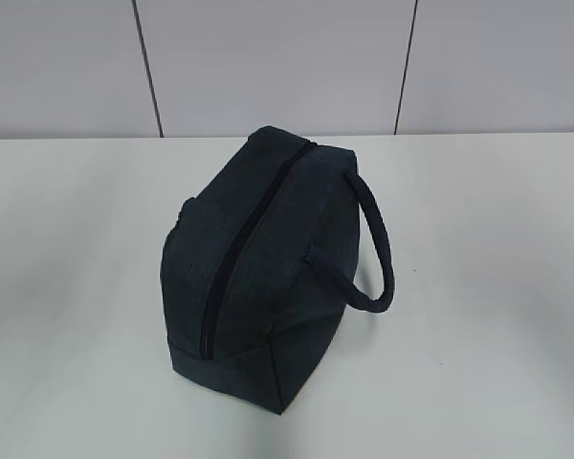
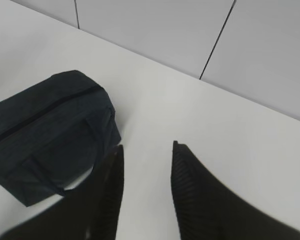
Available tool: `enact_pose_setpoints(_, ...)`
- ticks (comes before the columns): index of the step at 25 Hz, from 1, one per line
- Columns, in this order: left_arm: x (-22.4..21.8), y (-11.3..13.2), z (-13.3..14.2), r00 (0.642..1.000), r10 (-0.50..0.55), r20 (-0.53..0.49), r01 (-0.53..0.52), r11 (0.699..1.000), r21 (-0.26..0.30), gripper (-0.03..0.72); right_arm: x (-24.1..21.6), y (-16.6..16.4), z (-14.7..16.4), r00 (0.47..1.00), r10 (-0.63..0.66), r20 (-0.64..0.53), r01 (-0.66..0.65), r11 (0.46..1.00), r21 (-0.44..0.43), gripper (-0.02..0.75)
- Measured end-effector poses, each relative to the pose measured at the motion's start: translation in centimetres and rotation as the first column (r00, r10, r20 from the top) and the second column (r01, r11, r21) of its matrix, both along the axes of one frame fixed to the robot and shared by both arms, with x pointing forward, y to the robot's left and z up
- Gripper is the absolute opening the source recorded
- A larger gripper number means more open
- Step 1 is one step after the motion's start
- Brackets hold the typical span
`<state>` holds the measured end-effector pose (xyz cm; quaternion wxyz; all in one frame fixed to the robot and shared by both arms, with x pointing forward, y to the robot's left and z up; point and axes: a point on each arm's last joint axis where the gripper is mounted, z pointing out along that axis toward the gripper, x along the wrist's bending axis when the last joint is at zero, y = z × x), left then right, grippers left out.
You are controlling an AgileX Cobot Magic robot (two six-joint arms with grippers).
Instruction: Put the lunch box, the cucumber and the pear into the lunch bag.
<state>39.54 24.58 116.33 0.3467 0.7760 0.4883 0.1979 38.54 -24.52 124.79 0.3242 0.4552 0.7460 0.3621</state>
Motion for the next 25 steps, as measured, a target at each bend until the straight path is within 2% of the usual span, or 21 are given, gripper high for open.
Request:
enact_pose_setpoints(4,-4.8,0.9,-0.4,0.997,-0.004,0.073,0.008,0.998,-0.055,0.465,-3.8,-1.5,-1.1,1.000,0.007,0.008,-0.007,1.000,0.016,0.265)
enact_pose_setpoints(9,-9.4,2.1,-1.8,0.990,0.012,0.143,0.002,0.996,-0.092,0.465,-8.6,-3.5,-3.0,1.000,0.012,0.029,-0.013,0.999,0.036,0.265)
enact_pose_setpoints(14,-13.9,3.0,-3.2,0.989,-0.007,0.150,0.021,0.996,-0.092,0.465,-12.7,-4.9,-5.1,0.999,0.041,0.001,-0.041,0.999,0.034,0.265)
enact_pose_setpoints(18,-17.0,3.7,-3.9,0.986,-0.025,0.163,0.040,0.996,-0.085,0.465,-16.0,-5.3,-6.4,0.990,0.130,0.051,-0.134,0.986,0.098,0.272)
enact_pose_setpoints(25,-20.8,4.6,-4.7,0.952,-0.023,0.305,0.061,0.991,-0.118,0.465,-19.8,-6.6,-9.5,0.978,0.150,0.144,-0.172,0.974,0.150,0.440)
